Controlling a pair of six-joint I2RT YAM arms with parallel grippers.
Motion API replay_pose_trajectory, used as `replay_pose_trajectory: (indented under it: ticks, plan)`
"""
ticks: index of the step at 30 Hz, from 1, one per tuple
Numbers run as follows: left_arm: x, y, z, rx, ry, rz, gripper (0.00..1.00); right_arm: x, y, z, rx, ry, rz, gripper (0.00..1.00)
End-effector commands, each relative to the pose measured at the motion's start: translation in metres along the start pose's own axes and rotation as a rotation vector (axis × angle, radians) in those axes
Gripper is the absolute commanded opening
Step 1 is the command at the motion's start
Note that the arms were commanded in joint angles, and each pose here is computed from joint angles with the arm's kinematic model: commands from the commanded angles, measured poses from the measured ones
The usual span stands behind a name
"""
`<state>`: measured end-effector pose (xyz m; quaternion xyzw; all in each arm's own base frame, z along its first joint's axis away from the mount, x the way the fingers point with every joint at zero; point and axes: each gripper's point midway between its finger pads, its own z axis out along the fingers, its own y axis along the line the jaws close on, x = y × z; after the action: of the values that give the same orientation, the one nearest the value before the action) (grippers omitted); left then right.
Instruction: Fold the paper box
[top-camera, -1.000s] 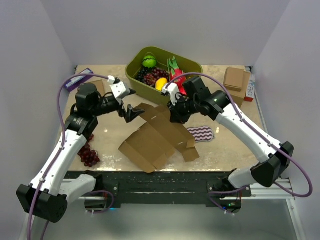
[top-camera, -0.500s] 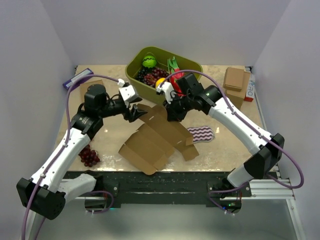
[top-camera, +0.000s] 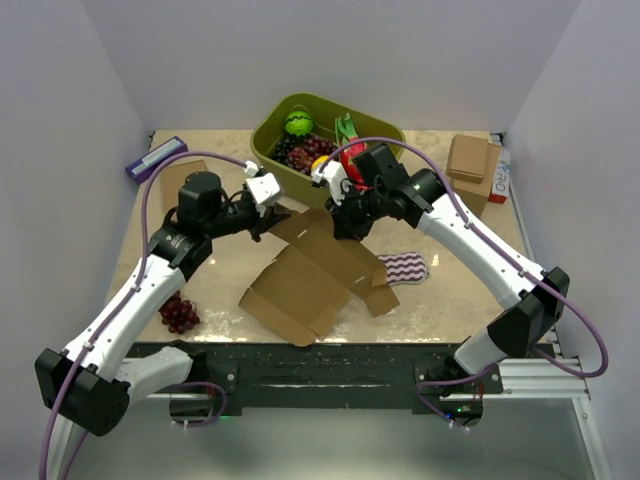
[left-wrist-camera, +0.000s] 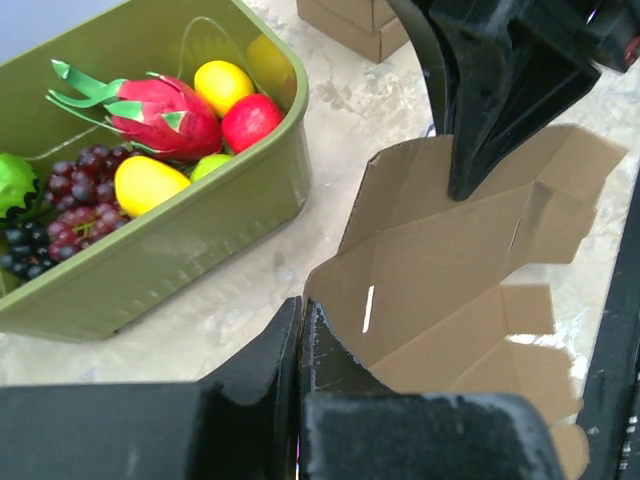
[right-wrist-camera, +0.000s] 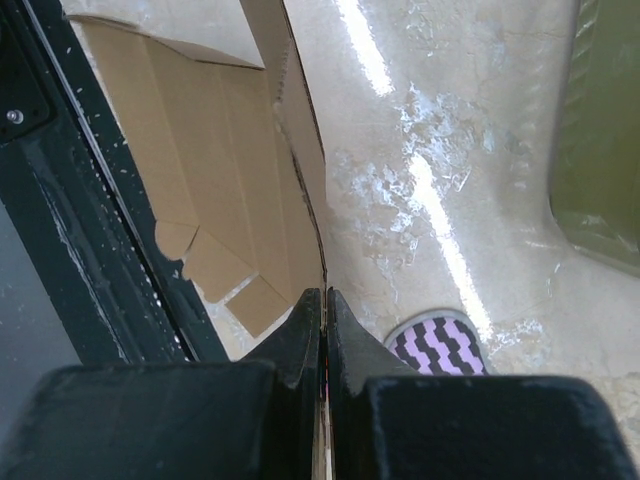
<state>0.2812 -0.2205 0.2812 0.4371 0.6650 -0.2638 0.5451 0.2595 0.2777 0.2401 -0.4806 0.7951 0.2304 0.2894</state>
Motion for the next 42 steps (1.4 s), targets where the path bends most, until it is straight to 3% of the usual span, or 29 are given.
replay_pose_trajectory:
  ticks: [1,2,4,7,8,11,12,13,15,16,22,26,30,34,42]
  plan:
    - [-0.002,0.005,0.0,-0.052,-0.024,0.019,0.0,-0.024,-0.009,-0.02,0.078,-0.088,0.004,0.17]
    - [0.002,0.005,0.001,-0.066,-0.032,0.004,0.0,-0.027,-0.01,-0.021,0.093,-0.101,0.041,0.26]
    - [0.003,0.011,-0.004,-0.132,-0.057,-0.016,0.0,-0.035,-0.018,-0.026,0.159,-0.146,0.101,0.57]
    - [0.009,0.013,-0.006,-0.194,-0.134,-0.055,0.0,-0.043,-0.025,-0.032,0.238,-0.239,0.302,0.73]
    - [0.015,0.01,-0.004,-0.2,-0.149,-0.073,0.0,-0.046,-0.024,-0.034,0.248,-0.276,0.442,0.78]
    - [0.022,0.012,-0.003,-0.249,-0.158,-0.091,0.0,-0.053,-0.021,-0.032,0.227,-0.43,0.751,0.8]
    - [0.024,0.013,-0.002,-0.257,-0.153,-0.09,0.0,-0.029,-0.015,-0.01,0.191,-0.404,0.838,0.81]
    - [0.024,0.01,-0.001,-0.251,-0.152,-0.088,0.0,-0.063,-0.003,-0.028,0.066,-0.586,0.933,0.81]
    - [0.027,0.008,0.001,-0.257,-0.157,-0.081,0.0,-0.039,0.006,-0.007,-0.021,-0.61,1.079,0.81]
    - [0.026,0.004,0.002,-0.251,-0.162,-0.072,0.0,-0.058,0.012,-0.024,-0.123,-0.728,1.159,0.81]
    - [0.037,0.001,0.005,-0.302,-0.138,-0.053,0.0,-0.03,0.014,-0.023,-0.199,-0.812,1.438,0.85]
    - [0.044,0.014,-0.001,-0.4,-0.118,-0.075,0.0,-0.033,0.021,-0.036,-0.253,-0.832,1.485,0.86]
    - [0.046,0.021,-0.006,-0.451,-0.115,-0.091,0.0,-0.02,0.001,-0.05,-0.064,-0.882,1.5,0.91]
    - [0.052,0.03,-0.013,-0.531,-0.098,-0.112,0.0,-0.02,-0.006,-0.069,-0.022,-0.946,1.51,0.93]
    - [0.051,0.031,-0.017,-0.582,-0.102,-0.128,0.0,-0.039,0.007,-0.046,-0.15,-0.896,1.57,0.93]
